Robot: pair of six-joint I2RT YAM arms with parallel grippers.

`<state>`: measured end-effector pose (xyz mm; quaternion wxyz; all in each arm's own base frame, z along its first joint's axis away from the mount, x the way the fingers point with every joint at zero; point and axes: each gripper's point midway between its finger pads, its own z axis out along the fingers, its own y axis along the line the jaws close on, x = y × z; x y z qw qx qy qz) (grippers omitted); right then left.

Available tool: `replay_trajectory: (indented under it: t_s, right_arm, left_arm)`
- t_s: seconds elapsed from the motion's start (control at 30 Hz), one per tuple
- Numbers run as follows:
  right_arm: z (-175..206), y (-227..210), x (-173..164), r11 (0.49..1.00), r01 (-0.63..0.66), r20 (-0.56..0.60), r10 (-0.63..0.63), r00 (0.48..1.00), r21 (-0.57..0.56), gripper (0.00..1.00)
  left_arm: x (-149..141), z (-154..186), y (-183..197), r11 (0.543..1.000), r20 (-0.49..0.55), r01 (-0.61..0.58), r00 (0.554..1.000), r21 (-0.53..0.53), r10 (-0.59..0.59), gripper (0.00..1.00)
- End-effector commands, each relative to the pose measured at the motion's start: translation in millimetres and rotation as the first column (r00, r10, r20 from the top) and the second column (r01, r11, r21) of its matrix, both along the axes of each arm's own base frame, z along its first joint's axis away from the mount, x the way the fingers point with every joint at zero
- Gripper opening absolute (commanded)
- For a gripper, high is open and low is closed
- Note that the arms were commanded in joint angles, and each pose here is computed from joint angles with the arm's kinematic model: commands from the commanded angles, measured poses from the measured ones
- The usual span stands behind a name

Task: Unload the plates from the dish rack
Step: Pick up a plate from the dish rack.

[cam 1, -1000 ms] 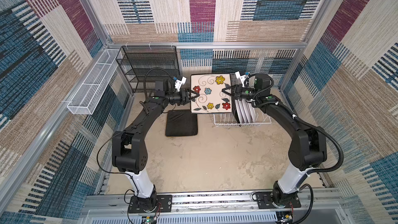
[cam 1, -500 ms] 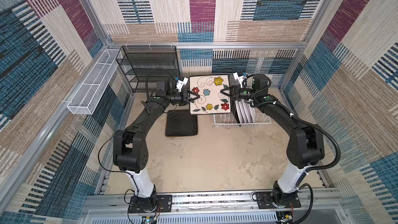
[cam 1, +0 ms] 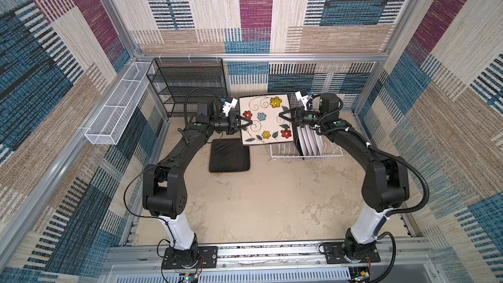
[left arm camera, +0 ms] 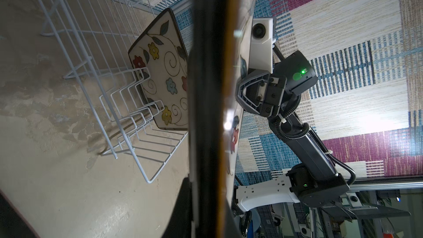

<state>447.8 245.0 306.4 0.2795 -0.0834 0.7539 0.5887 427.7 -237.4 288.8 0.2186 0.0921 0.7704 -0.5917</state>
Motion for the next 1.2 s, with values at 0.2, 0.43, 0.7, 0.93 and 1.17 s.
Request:
replay_trajectory:
  t_s: [0.2, 0.43, 0.7, 0.93, 1.17]
  right_arm:
    - [34, 1, 1, 1.000, 0.011, 0.160, -0.014, 0.987, 0.025, 0.33]
    - [39, -5, 2, 0.997, 0.072, 0.189, -0.072, 0.979, 0.006, 0.61]
    - [56, -26, -1, 0.971, 0.233, 0.335, -0.202, 0.920, -0.055, 0.87]
    - [69, -56, -14, 0.897, 0.417, 0.516, -0.293, 0.805, -0.143, 1.00]
    - [58, -67, -34, 0.861, 0.465, 0.618, -0.255, 0.744, -0.205, 1.00]
  left_arm:
    - [4, 20, 2, 0.999, 0.043, -0.031, 0.999, -0.030, 0.032, 0.00]
    - [0, 33, 6, 0.998, 0.068, -0.033, 0.997, -0.050, 0.037, 0.00]
    - [-6, 46, 11, 0.998, 0.093, -0.035, 0.995, -0.050, 0.039, 0.00]
    - [-13, 47, 26, 0.996, 0.114, -0.072, 0.991, 0.047, 0.066, 0.00]
    - [-19, 49, 47, 0.976, 0.141, -0.115, 0.986, 0.186, 0.089, 0.00]
